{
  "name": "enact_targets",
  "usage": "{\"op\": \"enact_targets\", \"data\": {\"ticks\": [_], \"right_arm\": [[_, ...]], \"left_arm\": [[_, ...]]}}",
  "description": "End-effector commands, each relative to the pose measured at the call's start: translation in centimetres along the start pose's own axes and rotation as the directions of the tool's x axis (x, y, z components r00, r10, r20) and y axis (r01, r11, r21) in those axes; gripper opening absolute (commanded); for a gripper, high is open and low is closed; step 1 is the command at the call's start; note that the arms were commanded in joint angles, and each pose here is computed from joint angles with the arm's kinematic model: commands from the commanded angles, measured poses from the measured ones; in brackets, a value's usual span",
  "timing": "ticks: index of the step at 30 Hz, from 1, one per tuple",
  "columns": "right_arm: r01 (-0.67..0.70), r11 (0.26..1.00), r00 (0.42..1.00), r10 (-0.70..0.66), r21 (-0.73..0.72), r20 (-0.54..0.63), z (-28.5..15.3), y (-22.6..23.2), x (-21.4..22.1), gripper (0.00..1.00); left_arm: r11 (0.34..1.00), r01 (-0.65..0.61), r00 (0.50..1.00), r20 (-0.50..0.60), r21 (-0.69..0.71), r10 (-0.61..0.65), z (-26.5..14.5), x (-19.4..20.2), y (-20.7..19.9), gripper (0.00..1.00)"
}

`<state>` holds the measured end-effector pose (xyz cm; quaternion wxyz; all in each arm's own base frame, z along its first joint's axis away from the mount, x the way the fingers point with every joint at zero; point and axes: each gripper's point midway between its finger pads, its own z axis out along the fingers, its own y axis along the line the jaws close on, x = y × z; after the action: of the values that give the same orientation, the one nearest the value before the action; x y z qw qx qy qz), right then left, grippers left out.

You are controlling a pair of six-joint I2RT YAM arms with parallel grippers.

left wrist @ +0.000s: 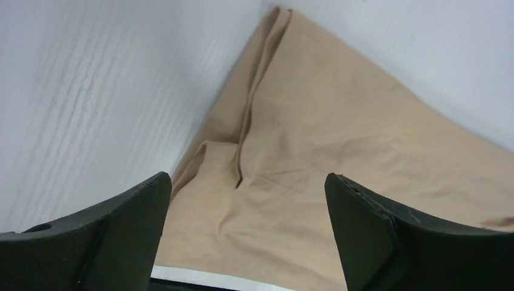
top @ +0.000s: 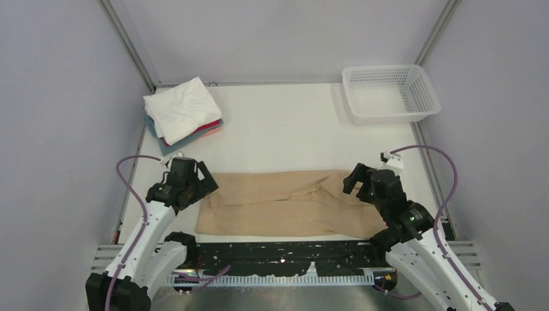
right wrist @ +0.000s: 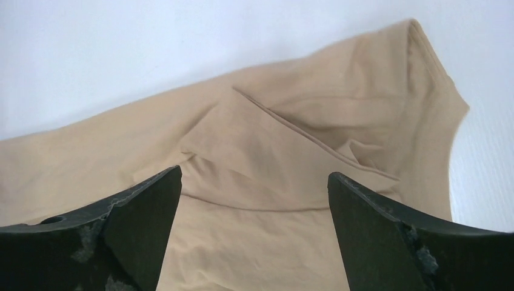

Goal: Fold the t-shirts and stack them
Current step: Fold the other side of the tshirt into a rectangle

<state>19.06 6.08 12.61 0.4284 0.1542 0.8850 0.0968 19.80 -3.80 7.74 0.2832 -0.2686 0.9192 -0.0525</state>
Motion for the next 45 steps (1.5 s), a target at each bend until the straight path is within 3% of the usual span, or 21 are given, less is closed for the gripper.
{"op": "enact_targets", "data": {"ticks": [1, 3, 5, 8, 12, 19, 28, 33, 36, 38, 41, 45], "right_arm": [[0.09, 0.981, 0.994, -0.077, -0.17, 0.077, 1.4, 4.5, -2.5, 0.95], [0.105, 0.974, 0.993, -0.093, -0.199, 0.065, 2.4, 6.5, -3.5, 0.95], [0.123, 0.983, 0.992, -0.122, -0.136, 0.013, 4.0, 6.5, -3.7, 0.95], [0.118, 0.991, 0.989, -0.123, -0.061, -0.081, 6.8, 5.8, -3.4, 0.95], [0.084, 0.989, 0.968, -0.109, -0.119, -0.224, 10.1, 6.4, -0.7, 0.95], [0.074, 0.984, 0.932, -0.126, -0.161, -0.341, 11.0, 5.9, 3.3, 0.95], [0.056, 0.944, 0.827, -0.227, -0.326, -0.515, 5.5, 5.3, 9.3, 0.95], [0.104, 0.874, 0.791, -0.362, -0.474, -0.494, -1.1, 6.8, 11.0, 0.95], [0.026, 0.84, 0.738, -0.382, -0.542, -0.556, -5.0, 7.1, 13.1, 0.95], [0.025, 0.827, 0.753, -0.386, -0.562, -0.534, -6.2, 7.1, 12.7, 0.95], [0.134, 0.844, 0.85, -0.367, -0.519, -0.377, -5.5, 6.8, 9.0, 0.95], [0.172, 0.887, 0.917, -0.303, -0.429, -0.258, -4.6, 7.0, 5.1, 0.95]], "left_arm": [[0.979, -0.043, 0.999, 0.027, 0.197, 0.039, -1.5, -2.3, -4.8, 1.0], [0.956, -0.055, 0.998, -0.007, 0.289, 0.059, -1.1, -2.1, -7.0, 1.0], [0.944, -0.065, 0.995, -0.055, 0.325, 0.087, -0.4, -1.4, -8.3, 1.0], [0.95, -0.071, 0.986, -0.122, 0.304, 0.113, 1.2, -0.4, -8.6, 1.0], [0.945, -0.063, 0.975, -0.182, 0.321, 0.127, 2.8, 1.1, -9.1, 1.0], [0.959, -0.061, 0.968, -0.218, 0.276, 0.124, 4.8, 1.8, -8.6, 1.0], [0.987, -0.096, 0.976, -0.184, 0.127, 0.119, 5.7, 0.4, -6.6, 1.0], [0.993, -0.106, 0.985, -0.134, 0.048, 0.112, 5.5, -0.9, -5.5, 1.0], [0.994, -0.11, 0.987, -0.114, 0.024, 0.112, 5.0, -1.7, -5.2, 1.0], [0.994, -0.107, 0.989, -0.099, 0.036, 0.11, 4.6, -2.1, -5.6, 1.0], [0.991, -0.105, 0.99, -0.088, 0.081, 0.112, 4.0, -2.6, -6.6, 1.0], [0.982, -0.099, 0.988, -0.1, 0.162, 0.116, 3.6, -2.4, -8.2, 1.0]]}}
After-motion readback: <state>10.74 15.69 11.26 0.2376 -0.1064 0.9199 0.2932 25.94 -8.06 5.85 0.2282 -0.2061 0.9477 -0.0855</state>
